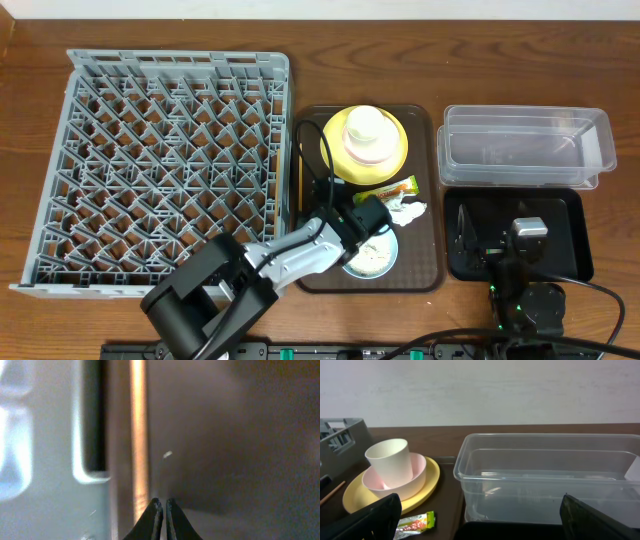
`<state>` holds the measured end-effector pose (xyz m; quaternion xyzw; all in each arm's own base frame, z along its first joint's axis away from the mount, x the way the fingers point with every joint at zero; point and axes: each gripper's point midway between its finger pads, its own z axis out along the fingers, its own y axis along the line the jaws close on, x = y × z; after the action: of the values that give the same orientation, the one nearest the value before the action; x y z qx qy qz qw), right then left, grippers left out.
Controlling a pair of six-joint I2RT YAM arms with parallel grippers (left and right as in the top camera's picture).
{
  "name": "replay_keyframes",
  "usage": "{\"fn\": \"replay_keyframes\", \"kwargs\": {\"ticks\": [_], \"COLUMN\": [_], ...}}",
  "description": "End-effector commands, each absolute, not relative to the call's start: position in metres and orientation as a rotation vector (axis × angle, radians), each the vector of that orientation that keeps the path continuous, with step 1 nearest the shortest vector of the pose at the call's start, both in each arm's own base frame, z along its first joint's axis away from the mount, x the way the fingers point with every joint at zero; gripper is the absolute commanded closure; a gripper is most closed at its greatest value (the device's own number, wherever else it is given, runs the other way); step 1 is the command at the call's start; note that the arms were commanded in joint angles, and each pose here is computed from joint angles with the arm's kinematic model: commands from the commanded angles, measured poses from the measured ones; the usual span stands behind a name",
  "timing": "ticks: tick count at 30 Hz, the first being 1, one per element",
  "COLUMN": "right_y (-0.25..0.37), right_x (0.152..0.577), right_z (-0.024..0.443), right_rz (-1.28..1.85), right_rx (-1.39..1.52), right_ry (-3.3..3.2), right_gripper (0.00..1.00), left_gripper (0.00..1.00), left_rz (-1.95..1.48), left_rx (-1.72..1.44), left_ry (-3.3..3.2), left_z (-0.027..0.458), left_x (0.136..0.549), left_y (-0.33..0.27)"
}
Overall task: Sort waste into correct bins and load items into the dishwasher
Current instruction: 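Close the left gripper on the second chopstick and lift it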
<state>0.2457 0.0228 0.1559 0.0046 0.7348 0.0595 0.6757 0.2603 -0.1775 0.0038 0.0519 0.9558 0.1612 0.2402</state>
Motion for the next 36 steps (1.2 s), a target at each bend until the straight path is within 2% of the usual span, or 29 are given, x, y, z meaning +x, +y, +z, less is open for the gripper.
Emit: {"fn": "replay_keyframes", "kwargs": {"ticks": [1,15,36], "right_y": [0.025,0.024,0.025], "right_x": [0.245,0.245,0.245], "right_z": [0.155,0.155,0.155], "right_rz": [0.132,0.132,0.132], "right_rx": [-0.003,-0.003,-0.003], "right_ry": [1.655,1.655,1.655], "right_gripper": [0.01,0.01,0.01], "left_gripper": [0.92,0.92,0.92], "left_rz": [0.489,0.477,0.361], "left_rx": [0.033,0.005,-0.084], "left_ry": [2.559,2.556,2.793], "left_z": [0.015,0.022,-0.013], "left_x": [0.264,0.261,0.238], "left_y": [-0.167,-0.164,-0.166]}}
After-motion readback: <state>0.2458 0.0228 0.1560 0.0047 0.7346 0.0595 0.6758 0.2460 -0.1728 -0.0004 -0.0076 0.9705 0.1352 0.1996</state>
